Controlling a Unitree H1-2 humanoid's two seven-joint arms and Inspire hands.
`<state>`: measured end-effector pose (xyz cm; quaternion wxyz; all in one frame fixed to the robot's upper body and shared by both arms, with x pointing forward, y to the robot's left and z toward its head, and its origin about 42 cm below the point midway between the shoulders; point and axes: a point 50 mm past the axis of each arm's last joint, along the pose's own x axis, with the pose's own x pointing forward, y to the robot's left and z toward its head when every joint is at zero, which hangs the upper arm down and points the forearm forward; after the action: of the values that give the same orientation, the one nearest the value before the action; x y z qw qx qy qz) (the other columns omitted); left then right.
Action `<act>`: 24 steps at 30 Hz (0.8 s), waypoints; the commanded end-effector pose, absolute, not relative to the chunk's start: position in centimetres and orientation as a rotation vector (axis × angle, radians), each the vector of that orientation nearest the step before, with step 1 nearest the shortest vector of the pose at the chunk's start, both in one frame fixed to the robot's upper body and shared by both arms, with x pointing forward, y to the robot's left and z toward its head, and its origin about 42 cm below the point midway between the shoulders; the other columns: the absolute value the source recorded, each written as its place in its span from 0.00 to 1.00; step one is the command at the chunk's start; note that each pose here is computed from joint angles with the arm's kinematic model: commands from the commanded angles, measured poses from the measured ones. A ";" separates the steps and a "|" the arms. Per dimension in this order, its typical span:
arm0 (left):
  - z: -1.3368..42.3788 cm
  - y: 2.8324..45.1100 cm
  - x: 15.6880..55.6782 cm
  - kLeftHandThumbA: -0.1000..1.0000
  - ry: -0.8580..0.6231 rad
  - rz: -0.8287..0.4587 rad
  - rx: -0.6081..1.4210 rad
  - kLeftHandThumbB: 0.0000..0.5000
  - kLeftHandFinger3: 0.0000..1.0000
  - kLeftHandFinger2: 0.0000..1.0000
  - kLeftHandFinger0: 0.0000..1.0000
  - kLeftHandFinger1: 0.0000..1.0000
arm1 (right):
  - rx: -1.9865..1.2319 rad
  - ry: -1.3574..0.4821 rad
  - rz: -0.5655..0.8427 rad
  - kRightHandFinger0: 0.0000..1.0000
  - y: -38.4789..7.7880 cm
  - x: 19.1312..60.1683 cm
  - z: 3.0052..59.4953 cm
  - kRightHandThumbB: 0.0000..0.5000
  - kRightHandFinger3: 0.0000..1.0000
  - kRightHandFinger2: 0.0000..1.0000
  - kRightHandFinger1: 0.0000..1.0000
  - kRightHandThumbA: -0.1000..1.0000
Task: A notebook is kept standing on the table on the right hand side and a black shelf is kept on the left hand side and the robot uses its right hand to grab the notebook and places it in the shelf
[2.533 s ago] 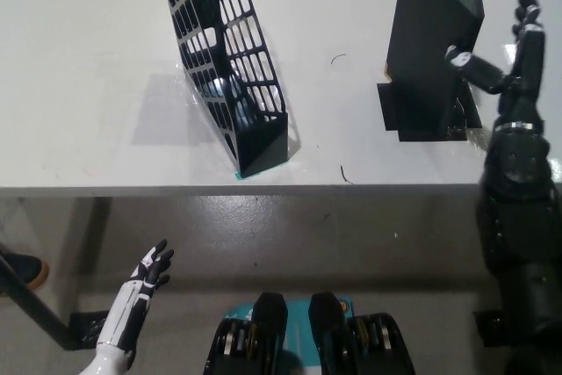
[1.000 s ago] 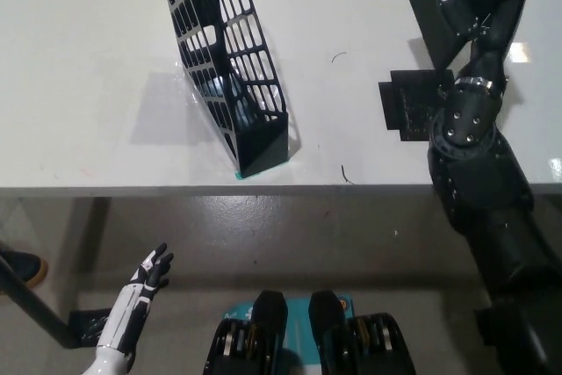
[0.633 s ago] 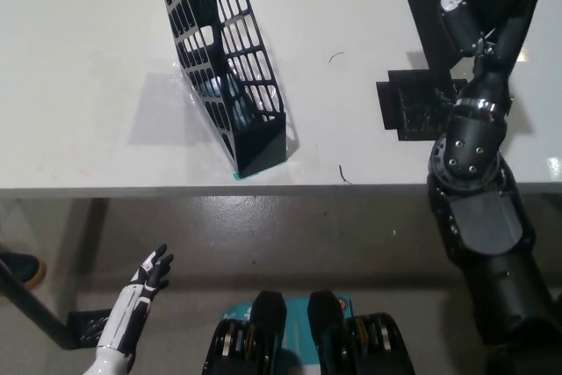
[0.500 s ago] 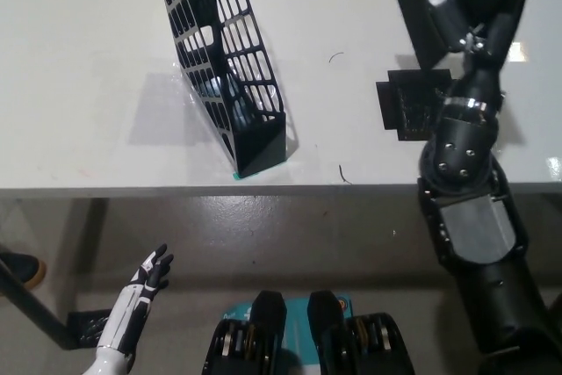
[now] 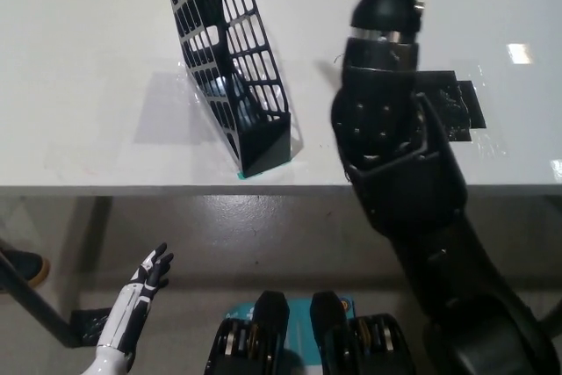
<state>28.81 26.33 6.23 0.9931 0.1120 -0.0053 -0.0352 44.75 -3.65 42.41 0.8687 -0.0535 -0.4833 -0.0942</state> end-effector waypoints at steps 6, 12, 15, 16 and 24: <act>7.4 26.5 29.4 1.00 -0.082 -0.092 0.224 0.29 1.00 1.00 1.00 1.00 | -0.147 -1.028 -0.190 0.00 -1.0 46.0 44.1 0.19 0.78 0.66 0.18 0.00; 7.4 26.5 29.2 1.00 -0.068 -0.101 0.223 0.34 1.00 1.00 1.00 1.00 | -0.142 -0.924 -0.170 0.00 -0.1 48.2 42.0 0.18 0.78 0.62 0.16 0.00; 7.3 26.4 29.2 1.00 -0.069 -0.104 0.217 0.33 1.00 1.00 1.00 1.00 | -0.143 -0.867 -0.164 0.00 0.2 49.1 40.6 0.18 0.77 0.63 0.17 0.00; 7.3 26.4 29.2 1.00 -0.069 -0.104 0.217 0.32 1.00 1.00 1.00 1.00 | -0.143 -0.866 -0.165 0.00 0.2 49.1 40.5 0.18 0.77 0.64 0.17 0.00; 7.4 26.3 29.1 1.00 -0.059 -0.121 0.229 0.27 1.00 1.00 1.00 1.00 | -0.059 -0.769 -0.123 0.00 1.2 50.8 38.2 0.28 0.68 0.60 0.13 0.00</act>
<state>28.83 26.20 6.38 0.9928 0.1104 -0.0090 -0.0464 50.95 -0.63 34.78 0.9353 -0.0862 -0.3346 -0.0763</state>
